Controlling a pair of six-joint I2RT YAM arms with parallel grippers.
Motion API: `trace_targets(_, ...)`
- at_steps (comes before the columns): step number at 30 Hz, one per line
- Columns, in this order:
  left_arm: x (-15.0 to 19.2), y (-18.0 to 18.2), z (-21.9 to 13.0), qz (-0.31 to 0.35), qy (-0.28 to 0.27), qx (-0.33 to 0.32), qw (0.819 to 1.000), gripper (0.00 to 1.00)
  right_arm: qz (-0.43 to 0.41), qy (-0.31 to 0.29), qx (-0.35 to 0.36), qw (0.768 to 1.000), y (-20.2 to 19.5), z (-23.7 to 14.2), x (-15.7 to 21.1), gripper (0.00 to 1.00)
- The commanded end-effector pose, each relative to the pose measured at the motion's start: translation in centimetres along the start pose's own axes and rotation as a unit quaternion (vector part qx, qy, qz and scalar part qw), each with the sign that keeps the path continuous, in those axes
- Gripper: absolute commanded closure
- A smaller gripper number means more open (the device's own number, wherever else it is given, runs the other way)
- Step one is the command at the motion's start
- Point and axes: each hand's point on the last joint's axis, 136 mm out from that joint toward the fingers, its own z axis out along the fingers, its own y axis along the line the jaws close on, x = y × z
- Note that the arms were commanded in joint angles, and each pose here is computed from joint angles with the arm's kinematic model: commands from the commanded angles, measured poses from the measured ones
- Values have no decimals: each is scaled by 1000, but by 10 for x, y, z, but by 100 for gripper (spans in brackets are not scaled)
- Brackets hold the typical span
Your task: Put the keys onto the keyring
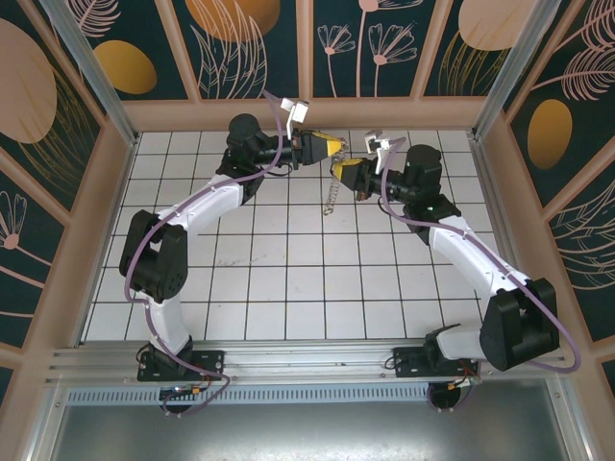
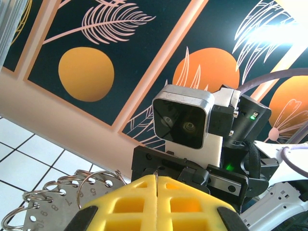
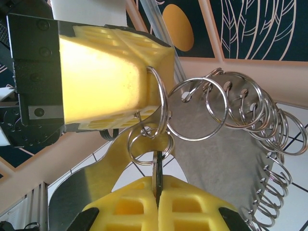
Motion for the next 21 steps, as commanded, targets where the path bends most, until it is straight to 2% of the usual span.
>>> trace_targets(1,-20,-32,-2,46,-23,20,998,100,-9,-7,-23,1000,13,1,-8,100)
trace_targets(8,-21,-32,-2,46,-27,21,998,100,-3,11,-37,999,20,4,4,100)
trace_targets(21,-13,-25,-4,59,-18,-1,998,100,-16,22,30,999,7,-12,-6,100)
